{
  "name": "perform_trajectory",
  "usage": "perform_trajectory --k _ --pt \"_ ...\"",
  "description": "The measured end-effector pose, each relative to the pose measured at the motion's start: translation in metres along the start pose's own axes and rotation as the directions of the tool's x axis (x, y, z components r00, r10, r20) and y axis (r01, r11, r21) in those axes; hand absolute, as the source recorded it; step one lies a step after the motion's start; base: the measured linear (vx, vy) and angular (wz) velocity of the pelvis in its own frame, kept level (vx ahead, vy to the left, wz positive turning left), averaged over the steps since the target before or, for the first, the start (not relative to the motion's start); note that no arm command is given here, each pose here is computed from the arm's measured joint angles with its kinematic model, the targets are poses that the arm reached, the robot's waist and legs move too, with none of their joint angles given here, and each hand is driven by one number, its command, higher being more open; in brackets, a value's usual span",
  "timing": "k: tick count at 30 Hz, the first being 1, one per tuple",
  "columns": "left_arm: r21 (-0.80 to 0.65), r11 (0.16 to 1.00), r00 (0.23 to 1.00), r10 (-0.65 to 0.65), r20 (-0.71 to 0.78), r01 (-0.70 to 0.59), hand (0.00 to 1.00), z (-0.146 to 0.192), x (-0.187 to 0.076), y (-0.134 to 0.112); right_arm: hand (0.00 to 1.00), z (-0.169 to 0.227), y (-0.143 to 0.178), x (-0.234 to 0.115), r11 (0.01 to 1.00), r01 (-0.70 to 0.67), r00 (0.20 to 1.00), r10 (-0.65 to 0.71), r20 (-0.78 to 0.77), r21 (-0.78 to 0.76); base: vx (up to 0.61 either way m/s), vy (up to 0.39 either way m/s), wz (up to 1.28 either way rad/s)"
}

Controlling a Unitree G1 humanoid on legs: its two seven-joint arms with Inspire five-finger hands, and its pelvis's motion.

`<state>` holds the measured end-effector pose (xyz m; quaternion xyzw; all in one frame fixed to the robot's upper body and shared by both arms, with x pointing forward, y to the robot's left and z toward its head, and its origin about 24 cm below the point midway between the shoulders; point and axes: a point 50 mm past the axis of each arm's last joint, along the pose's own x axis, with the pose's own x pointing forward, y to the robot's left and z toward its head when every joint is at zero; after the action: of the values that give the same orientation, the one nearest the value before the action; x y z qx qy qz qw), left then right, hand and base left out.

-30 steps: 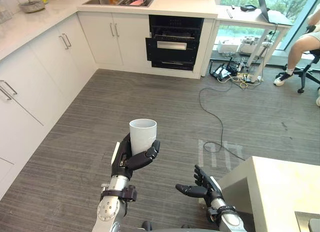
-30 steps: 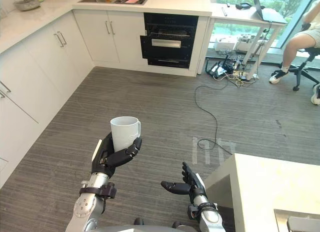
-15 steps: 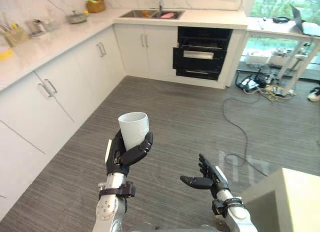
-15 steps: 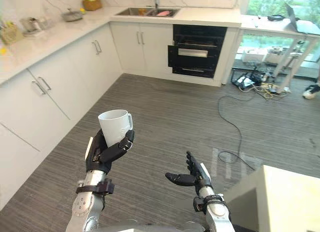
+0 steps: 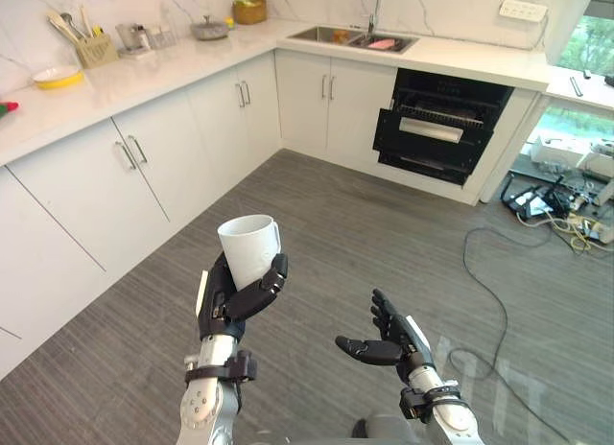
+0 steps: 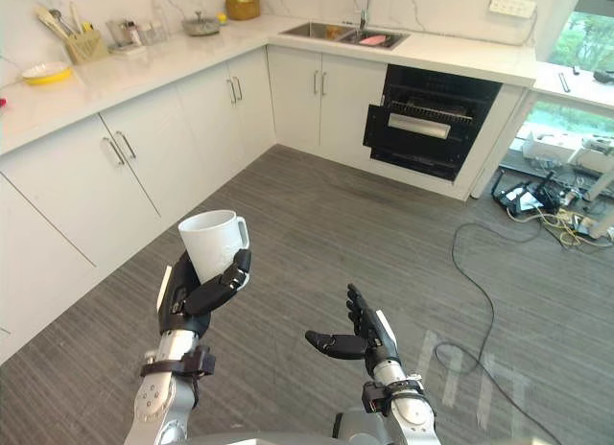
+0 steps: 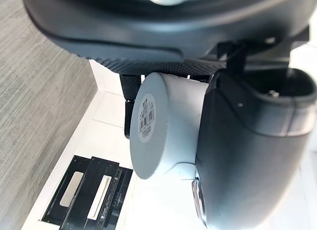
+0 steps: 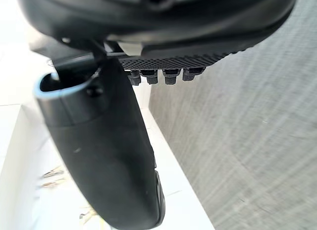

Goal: Walk over to the sink, pick up the cup, carry it to the dishwasher, place the cup inside the dishwasher, then close the dishwasher door

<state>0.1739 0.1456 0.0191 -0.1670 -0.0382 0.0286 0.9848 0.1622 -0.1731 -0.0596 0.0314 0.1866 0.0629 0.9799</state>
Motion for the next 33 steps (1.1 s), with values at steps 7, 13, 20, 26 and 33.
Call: perform_trajectory --k 7,13,20,26,33 --pt "0.000 1.000 1.000 -0.008 -0.001 0.008 0.00 0.000 -0.001 0.000 1.00 -0.002 0.004 -0.001 1.000 -0.020 1.000 0.020 -0.009 -0.008 0.41 -0.060 0.04" --pt "0.015 1.000 1.000 -0.012 -0.001 0.012 0.00 0.000 -0.001 0.002 1.00 -0.020 -0.007 -0.007 0.999 0.003 0.995 -0.008 -0.102 -0.041 0.42 0.166 -0.04" --pt "0.064 0.997 0.999 -0.049 -0.006 0.049 0.00 0.002 0.005 0.008 1.00 -0.036 -0.002 -0.002 1.000 0.011 0.985 -0.014 -0.173 -0.016 0.46 0.308 0.14" --pt "0.083 0.994 0.997 -0.072 -0.035 0.074 0.00 -0.001 0.006 0.009 1.00 -0.045 0.004 -0.006 1.000 0.011 0.979 -0.009 -0.205 0.007 0.43 0.147 0.27" --pt "0.084 0.984 0.988 -0.153 -0.029 0.155 0.00 0.003 0.010 -0.001 1.00 -0.031 0.018 -0.016 0.998 0.013 0.994 -0.007 -0.113 0.057 0.34 -0.077 0.38"
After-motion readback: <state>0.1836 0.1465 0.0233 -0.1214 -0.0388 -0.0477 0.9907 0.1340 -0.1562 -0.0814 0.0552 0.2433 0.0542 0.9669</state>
